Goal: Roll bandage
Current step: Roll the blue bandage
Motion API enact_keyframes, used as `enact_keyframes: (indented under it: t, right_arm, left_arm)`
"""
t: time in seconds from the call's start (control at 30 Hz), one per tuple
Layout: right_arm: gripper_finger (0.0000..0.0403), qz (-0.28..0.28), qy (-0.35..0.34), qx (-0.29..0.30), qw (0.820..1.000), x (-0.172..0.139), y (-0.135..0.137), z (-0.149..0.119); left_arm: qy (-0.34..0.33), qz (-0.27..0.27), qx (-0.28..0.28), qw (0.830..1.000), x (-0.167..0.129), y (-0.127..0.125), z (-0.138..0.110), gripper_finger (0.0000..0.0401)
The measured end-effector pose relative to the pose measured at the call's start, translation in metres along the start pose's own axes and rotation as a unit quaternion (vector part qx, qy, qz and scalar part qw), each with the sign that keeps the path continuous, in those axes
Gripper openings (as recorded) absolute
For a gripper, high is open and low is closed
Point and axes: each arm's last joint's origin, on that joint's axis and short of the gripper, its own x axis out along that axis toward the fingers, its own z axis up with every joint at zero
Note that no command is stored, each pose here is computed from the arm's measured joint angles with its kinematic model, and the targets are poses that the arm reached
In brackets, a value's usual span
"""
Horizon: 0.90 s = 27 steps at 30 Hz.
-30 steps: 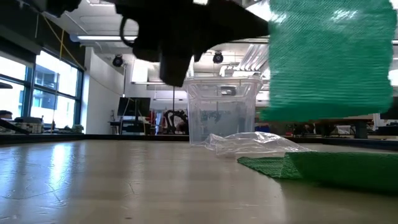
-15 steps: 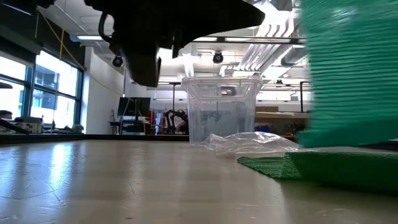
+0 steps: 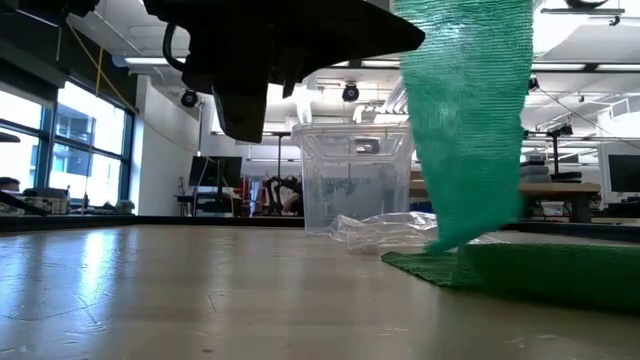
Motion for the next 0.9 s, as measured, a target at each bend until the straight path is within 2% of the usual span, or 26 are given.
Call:
enact_keyframes:
  t: [0.2,0.3,0.5,0.73,0.9]
  right_arm:
    - [0.0004,0.040,-0.027,0.025,0.999,0.003,0.010,0.006]
    - [0.0004,0.059,-0.043,0.019,0.997,0.009,0.022,0.012]
    - [0.0004,0.055,-0.050,-0.017,0.997,0.023,0.046,0.019]
    - [0.0004,0.058,-0.061,-0.011,0.996,0.017,0.049,0.022]
    - [0.0004,0.132,-0.116,0.005,0.984,0.014,0.057,0.028]
  left_arm:
    - [-0.023,-0.005,0.012,1.000,0.005,-0.001,0.006,0.0264]
    - [-0.028,-0.005,0.021,0.999,0.008,-0.002,0.009,0.0264]
    - [-0.039,-0.007,0.037,0.999,0.012,-0.003,0.013,0.0264]
    - [-0.019,-0.004,0.038,0.999,0.005,-0.002,0.005,0.0264]
    - [0.004,0.000,0.033,0.999,-0.001,0.000,-0.001,0.0264]
